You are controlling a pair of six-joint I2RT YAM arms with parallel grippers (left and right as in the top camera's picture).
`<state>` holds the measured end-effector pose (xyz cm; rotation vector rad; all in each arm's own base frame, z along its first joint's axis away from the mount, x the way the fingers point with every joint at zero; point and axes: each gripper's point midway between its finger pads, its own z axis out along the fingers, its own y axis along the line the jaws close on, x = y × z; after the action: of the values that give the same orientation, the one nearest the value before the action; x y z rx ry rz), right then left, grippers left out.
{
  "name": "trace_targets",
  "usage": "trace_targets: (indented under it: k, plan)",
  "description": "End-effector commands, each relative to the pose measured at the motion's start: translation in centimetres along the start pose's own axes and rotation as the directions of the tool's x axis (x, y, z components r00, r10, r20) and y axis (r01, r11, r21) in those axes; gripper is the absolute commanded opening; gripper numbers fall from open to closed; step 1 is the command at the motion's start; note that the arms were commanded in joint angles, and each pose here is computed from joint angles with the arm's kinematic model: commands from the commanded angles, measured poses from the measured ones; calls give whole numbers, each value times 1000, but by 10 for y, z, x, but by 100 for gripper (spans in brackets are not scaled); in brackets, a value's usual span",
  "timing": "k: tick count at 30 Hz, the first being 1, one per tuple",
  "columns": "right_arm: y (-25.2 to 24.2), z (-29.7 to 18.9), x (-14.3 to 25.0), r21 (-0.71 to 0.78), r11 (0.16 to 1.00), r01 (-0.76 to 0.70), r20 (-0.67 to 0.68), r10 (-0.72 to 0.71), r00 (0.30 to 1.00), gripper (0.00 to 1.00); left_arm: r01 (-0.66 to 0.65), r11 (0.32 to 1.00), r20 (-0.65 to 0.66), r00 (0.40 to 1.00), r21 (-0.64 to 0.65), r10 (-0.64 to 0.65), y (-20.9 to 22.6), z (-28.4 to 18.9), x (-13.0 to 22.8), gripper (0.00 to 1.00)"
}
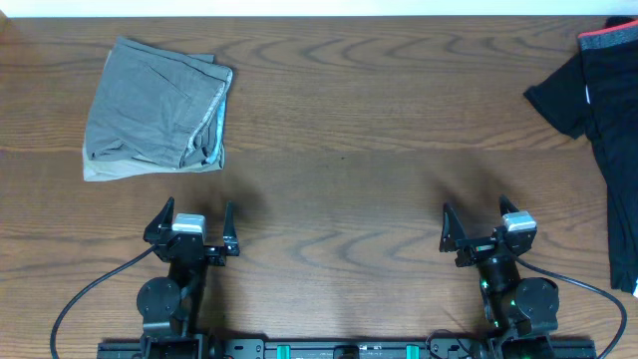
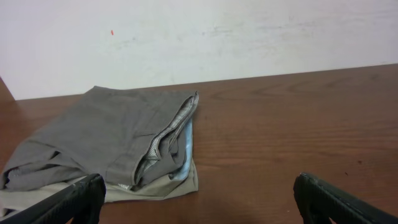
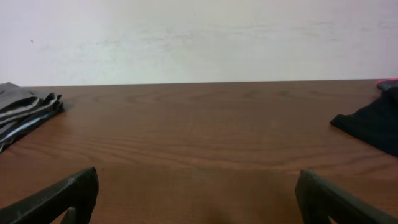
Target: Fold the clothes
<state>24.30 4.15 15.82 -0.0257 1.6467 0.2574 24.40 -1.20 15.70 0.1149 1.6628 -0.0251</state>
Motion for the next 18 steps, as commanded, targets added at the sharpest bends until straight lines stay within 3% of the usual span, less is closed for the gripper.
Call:
trace_targets:
  k: [1, 18]
  plan:
    - [0, 0, 0, -4, 1000, -11, 0, 11, 1000, 99, 6, 1000, -46, 999, 6, -6, -2, 2, 17, 98]
    - [0, 0, 0, -4, 1000, -11, 0, 11, 1000, 99, 10, 1000, -75, 997, 7, -10, -2, 3, 23, 98]
